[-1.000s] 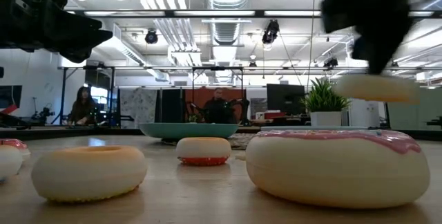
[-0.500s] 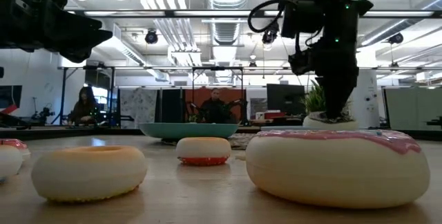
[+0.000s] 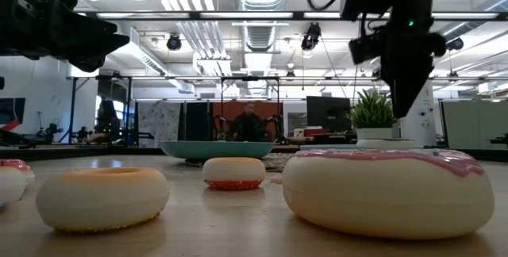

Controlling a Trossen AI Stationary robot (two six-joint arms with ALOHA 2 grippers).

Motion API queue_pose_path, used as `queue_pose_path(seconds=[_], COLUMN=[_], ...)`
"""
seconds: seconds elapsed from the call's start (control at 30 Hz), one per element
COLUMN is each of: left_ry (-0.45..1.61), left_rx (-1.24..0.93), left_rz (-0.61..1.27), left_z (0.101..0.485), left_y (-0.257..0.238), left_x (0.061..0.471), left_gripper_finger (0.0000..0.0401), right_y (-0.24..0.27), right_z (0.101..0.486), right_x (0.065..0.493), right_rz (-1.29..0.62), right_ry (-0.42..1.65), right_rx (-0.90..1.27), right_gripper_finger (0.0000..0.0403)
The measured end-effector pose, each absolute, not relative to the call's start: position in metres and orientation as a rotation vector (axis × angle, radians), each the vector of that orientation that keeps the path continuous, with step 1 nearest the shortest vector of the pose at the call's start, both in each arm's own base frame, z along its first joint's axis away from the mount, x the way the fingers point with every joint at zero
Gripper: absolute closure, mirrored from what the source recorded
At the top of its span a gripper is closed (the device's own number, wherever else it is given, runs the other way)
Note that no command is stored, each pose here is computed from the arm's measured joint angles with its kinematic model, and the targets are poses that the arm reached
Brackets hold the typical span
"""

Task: Pick & Place donuts
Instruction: Put the large purple donut on the blue plate

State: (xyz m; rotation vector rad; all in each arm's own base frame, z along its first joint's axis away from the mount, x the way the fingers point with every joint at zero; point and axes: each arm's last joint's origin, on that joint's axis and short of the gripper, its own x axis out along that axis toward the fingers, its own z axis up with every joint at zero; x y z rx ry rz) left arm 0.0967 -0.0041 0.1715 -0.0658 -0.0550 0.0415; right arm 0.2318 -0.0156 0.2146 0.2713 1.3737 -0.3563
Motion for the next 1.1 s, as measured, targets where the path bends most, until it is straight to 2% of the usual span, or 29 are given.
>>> queue_pose_path(seconds=[0.17,0.4,0.53,0.8,0.93,1.1], left_ry=[-0.055,-0.055,-0.055,-0.055,-0.055,-0.055], left_rx=[-0.066,-0.065,-0.066,-0.066,-0.065,-0.066], left_rz=[0.041,0.041,0.041,0.041,0.042,0.041], left_z=[0.172,0.172,0.172,0.172,0.172,0.172], left_y=[-0.004,-0.004,-0.004,-0.004,-0.004,-0.004], left_x=[0.097,0.097,0.097,0.097,0.097,0.097], left_gripper_finger=[0.0256,0.0256,0.0256,0.0256,0.0256,0.0256], right_y=[0.015,0.071,0.092,0.124,0.138,0.147], right_z=[0.238,0.222,0.219,0.204,0.196,0.178], right_x=[0.207,0.159,0.146,0.134,0.136,0.136], right_rz=[-0.208,0.129,0.053,0.128,0.171,0.116], right_ry=[1.312,1.477,1.52,1.598,1.595,1.642], right_rx=[0.202,0.196,0.254,0.116,0.136,0.111], right_gripper_finger=[0.0184,0.0184,0.0184,0.0184,0.0183,0.0183])
